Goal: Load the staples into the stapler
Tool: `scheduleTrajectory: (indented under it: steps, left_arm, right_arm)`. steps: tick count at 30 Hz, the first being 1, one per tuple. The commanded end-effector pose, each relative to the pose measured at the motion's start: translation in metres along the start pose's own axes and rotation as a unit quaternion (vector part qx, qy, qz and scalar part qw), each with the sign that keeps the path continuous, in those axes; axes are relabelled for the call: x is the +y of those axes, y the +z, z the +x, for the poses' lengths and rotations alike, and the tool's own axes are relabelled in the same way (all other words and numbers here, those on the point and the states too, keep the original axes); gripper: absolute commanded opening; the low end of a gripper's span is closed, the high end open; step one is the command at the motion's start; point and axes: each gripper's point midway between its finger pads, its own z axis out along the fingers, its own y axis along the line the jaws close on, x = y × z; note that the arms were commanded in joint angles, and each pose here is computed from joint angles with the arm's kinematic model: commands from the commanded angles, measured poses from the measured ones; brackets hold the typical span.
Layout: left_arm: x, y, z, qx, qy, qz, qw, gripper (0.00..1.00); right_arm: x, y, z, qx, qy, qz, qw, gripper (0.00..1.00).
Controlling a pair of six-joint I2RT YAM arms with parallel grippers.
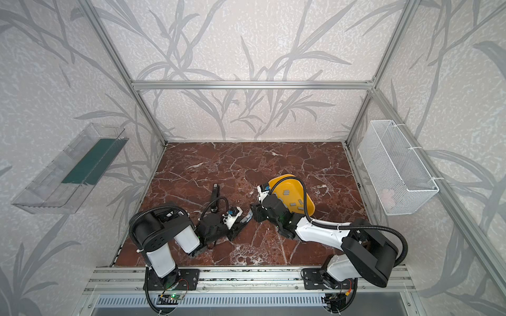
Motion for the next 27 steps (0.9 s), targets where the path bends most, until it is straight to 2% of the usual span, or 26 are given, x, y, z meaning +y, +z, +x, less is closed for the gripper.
scheduleTrajectory:
  steps: [1, 5, 7, 12, 27]
  left_arm:
    - [-0.001, 0.001, 0.021, 0.046, 0.0, 0.002, 0.999, 0.34]
    - [-0.003, 0.002, 0.021, 0.046, 0.002, 0.006, 0.999, 0.3]
    - [-0.004, 0.001, 0.02, 0.045, 0.005, 0.008, 0.999, 0.3]
    - [-0.004, 0.0, 0.019, 0.05, 0.01, 0.009, 0.999, 0.25]
    - [-0.009, 0.001, 0.016, 0.048, 0.012, 0.022, 0.999, 0.22]
  right_arm:
    - [0.0, 0.005, 0.001, 0.001, 0.011, -0.004, 1.0, 0.47]
    - [-0.006, 0.011, 0.003, 0.009, 0.032, 0.001, 0.999, 0.23]
    - [-0.013, 0.012, 0.006, 0.013, 0.044, 0.014, 0.999, 0.17]
    - [-0.035, 0.008, 0.011, 0.012, 0.061, 0.061, 0.996, 0.15]
    - [-0.04, 0.036, 0.031, 0.059, 0.069, 0.061, 0.994, 0.12]
